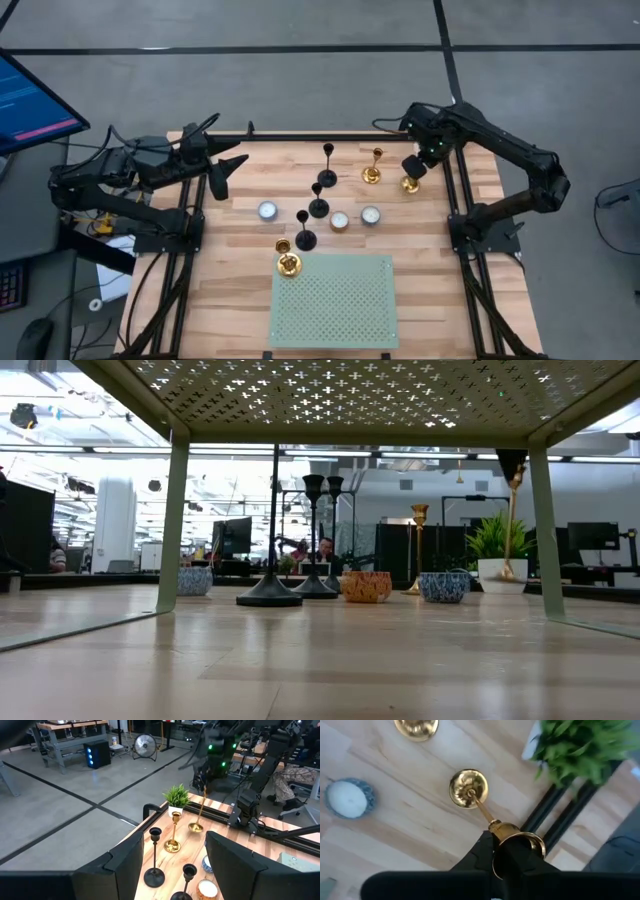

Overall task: Pick & Place candle stick holders
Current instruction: Put the right gold candle holder on the shelf aligned with the other gold candle holder

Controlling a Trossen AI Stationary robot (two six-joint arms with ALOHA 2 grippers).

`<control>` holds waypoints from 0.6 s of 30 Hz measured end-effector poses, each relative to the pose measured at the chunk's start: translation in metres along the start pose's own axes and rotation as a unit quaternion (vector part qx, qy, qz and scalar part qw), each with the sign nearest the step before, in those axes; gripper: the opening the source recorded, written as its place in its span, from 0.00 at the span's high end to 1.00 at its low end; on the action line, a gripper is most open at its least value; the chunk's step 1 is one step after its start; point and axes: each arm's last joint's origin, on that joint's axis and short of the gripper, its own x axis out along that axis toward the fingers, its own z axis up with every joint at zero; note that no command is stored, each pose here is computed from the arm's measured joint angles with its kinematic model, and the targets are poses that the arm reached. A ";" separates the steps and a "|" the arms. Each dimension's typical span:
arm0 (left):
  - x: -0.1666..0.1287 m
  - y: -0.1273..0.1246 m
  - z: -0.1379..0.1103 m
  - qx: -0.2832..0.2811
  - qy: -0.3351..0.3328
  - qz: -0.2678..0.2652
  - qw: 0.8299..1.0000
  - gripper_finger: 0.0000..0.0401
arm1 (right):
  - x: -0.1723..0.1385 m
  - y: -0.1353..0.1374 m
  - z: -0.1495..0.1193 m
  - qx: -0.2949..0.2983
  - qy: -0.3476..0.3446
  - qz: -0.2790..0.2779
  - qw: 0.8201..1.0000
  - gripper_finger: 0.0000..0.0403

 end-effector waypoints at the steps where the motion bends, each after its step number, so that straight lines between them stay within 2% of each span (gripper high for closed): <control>1: 0.000 0.000 0.000 0.000 0.000 0.000 1.000 0.47 | -0.006 -0.002 0.000 -0.003 -0.003 -0.005 1.000 0.99; 3: 0.000 0.000 0.000 0.000 0.000 0.000 1.000 0.47 | -0.021 -0.005 -0.002 -0.003 -0.012 -0.004 1.000 0.99; 7: 0.000 0.000 0.000 0.000 0.000 0.000 1.000 0.47 | -0.051 -0.003 0.001 -0.009 -0.073 0.022 0.997 1.00; 12: 0.000 0.000 0.000 0.000 0.000 0.000 1.000 0.47 | -0.087 0.006 -0.006 -0.035 -0.132 0.076 0.988 1.00; 18: 0.000 0.000 0.000 -0.001 -0.002 0.000 1.000 0.47 | -0.122 0.030 -0.026 -0.112 -0.176 0.155 0.966 1.00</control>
